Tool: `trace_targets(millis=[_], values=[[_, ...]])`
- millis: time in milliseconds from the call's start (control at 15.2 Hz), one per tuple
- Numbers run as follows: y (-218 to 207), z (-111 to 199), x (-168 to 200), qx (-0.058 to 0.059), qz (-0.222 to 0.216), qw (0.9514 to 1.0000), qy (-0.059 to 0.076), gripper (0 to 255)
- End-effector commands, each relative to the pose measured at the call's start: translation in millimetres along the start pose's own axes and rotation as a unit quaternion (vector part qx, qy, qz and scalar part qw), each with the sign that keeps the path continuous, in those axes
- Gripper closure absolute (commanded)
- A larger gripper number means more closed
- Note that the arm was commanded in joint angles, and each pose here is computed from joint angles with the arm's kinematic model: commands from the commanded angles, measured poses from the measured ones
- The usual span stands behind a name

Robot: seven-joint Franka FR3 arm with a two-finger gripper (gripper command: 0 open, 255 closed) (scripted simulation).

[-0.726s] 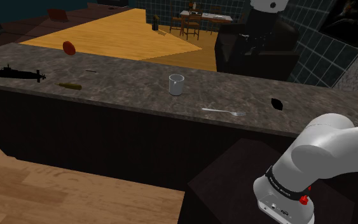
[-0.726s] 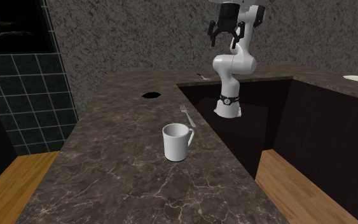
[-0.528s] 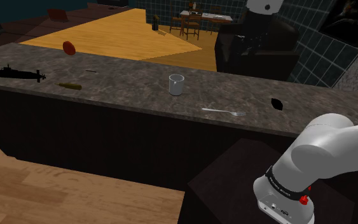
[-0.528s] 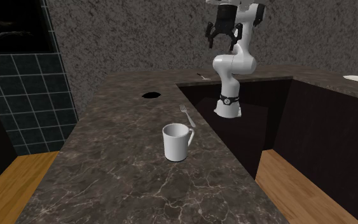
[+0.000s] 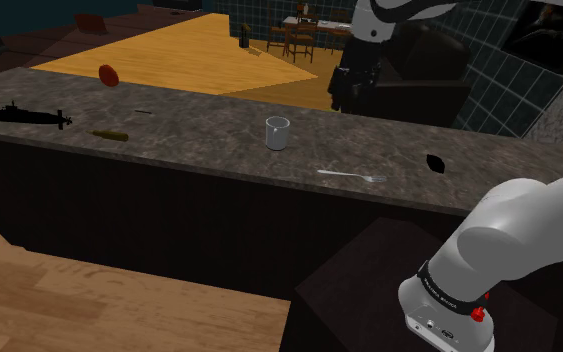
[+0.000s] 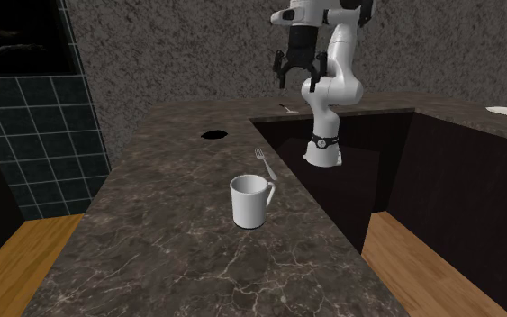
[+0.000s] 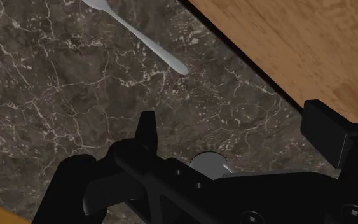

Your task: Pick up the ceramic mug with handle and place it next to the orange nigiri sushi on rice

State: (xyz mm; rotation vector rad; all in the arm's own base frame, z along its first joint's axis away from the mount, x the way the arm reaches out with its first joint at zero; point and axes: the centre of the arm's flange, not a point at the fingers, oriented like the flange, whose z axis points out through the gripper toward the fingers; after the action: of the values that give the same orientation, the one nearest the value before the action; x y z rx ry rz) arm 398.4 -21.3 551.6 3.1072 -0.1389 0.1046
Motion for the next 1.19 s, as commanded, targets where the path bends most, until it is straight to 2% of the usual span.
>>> trace_targets(millis=[0,1122], values=[[2.9,16.6,21.9,0.004,0.000,1.0000,0.000,0],[30.8,143.8,207.8,0.039,0.002,0.9992,-0.005,0]])
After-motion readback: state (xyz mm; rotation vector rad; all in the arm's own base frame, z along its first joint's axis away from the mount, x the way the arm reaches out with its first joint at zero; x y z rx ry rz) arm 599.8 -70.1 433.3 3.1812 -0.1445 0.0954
